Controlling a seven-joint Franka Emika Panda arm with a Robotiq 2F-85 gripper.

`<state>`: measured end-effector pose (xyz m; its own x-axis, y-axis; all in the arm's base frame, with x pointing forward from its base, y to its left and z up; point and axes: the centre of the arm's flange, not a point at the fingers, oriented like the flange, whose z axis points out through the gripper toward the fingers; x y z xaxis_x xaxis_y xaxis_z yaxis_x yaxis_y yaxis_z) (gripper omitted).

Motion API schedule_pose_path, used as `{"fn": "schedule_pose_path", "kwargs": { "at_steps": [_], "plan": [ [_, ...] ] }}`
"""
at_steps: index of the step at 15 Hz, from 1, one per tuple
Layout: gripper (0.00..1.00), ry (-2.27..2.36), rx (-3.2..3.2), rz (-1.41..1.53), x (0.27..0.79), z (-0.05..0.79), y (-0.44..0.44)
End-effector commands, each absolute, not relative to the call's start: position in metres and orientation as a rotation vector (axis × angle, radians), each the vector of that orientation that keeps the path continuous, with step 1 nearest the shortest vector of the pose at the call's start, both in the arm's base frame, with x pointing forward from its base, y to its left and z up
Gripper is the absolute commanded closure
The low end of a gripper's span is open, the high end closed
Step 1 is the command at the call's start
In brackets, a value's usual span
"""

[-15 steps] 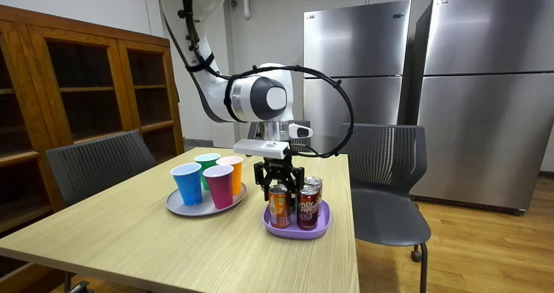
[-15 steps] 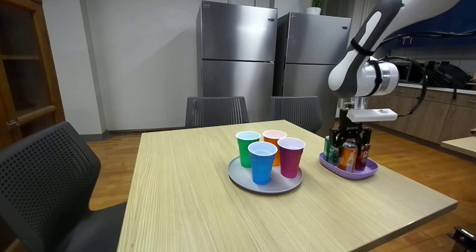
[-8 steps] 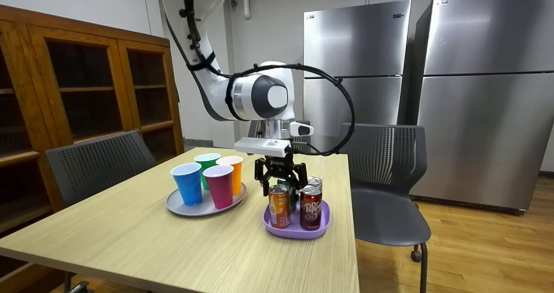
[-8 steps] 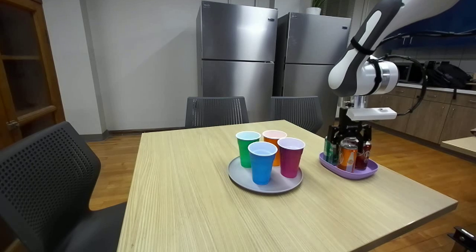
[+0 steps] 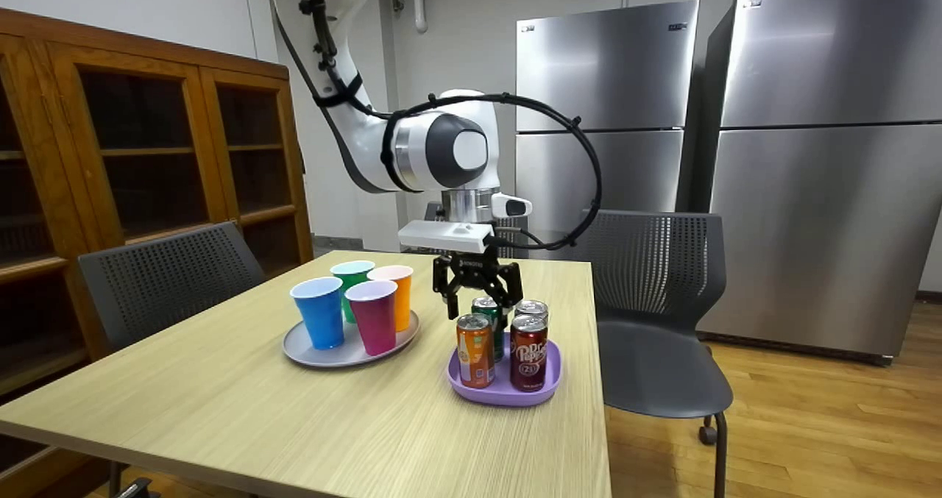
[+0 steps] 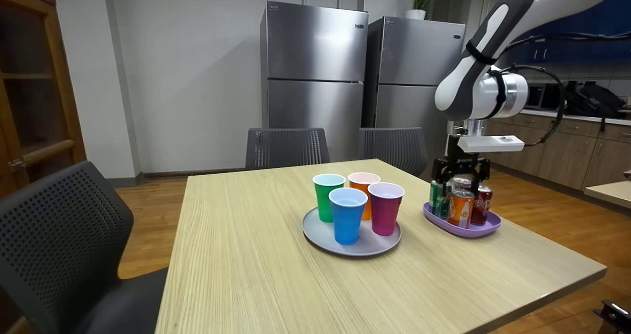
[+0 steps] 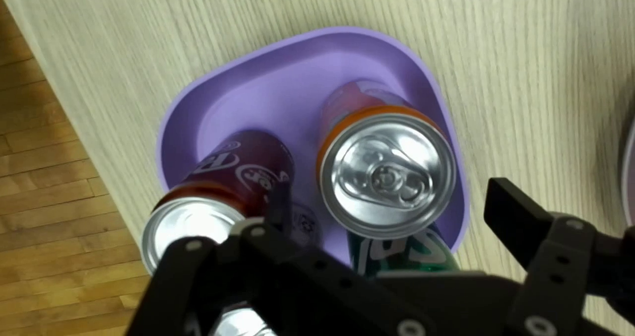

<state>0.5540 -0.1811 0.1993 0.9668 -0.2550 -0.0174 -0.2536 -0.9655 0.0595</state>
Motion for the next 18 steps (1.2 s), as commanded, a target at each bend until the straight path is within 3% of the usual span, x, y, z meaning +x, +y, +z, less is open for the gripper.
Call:
{"fn": "schedule_pose_path", "kwargs": {
  "at_steps": [1,18],
  "plan": [
    [0.00,-0.368,3.078,0.000,0.548,0.232,-0.169],
    [0.00,0.074,3.033,0.310,0.585,0.369,-0.037]
  ]
}}
